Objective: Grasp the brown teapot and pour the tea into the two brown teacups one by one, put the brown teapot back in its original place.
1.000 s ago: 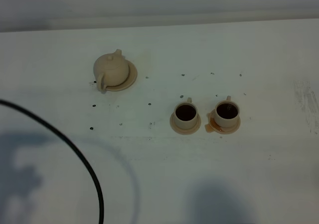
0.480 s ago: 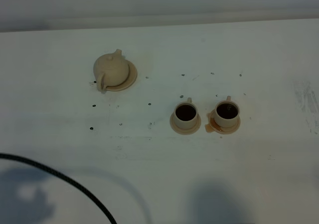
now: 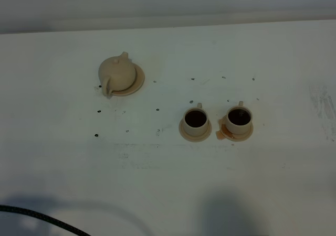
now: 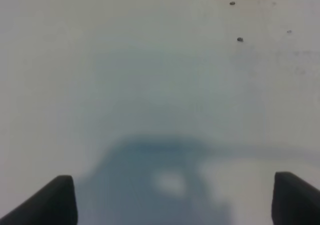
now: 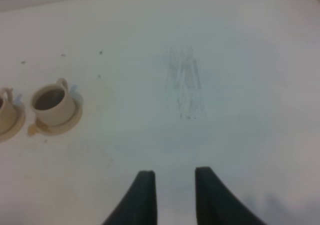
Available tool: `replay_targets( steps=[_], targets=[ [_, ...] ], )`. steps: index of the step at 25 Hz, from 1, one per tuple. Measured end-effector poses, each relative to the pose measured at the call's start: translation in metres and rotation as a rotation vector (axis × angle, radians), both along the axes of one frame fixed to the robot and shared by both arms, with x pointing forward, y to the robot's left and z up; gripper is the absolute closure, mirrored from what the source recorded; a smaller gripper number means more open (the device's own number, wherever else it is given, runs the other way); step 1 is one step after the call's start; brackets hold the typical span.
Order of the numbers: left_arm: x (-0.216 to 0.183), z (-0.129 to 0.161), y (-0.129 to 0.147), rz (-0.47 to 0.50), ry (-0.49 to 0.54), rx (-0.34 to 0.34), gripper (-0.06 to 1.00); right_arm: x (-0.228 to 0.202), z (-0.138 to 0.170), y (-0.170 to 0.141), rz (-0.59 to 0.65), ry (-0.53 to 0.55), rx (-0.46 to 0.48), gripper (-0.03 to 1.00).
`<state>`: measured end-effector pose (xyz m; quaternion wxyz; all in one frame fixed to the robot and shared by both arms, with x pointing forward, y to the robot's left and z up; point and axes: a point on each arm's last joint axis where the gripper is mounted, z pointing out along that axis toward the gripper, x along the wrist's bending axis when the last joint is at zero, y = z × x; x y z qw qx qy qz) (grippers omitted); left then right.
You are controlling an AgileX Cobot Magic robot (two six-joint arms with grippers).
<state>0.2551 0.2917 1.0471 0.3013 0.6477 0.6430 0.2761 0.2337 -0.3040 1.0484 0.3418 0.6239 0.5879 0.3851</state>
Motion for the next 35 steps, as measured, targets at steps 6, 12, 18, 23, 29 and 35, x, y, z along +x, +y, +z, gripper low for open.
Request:
replay_targets(
  steps=[6,12,18,23,29,35],
  targets=[
    [-0.013,0.0,-0.001,0.002,-0.084,0.015,0.87,0.0,0.0,0.0,0.0,0.0,0.0,0.75],
    [-0.019,0.0,-0.002,0.003,-0.123,0.02,0.87,0.0,0.0,0.0,0.0,0.0,0.0,0.75],
    [-0.026,-0.001,-0.003,-0.006,-0.169,0.026,0.87,0.0,0.0,0.0,0.0,0.0,0.0,0.75],
    [-0.027,-0.001,-0.002,-0.077,-0.172,0.021,0.87,0.0,0.0,0.0,0.0,0.0,0.0,0.75],
    [-0.027,-0.001,-0.002,-0.087,-0.172,0.02,0.87,0.0,0.0,0.0,0.0,0.0,0.0,0.75],
    [-0.027,-0.001,-0.002,-0.086,-0.172,0.023,0.87,0.0,0.0,0.0,0.0,0.0,0.0,0.75]
  ],
)
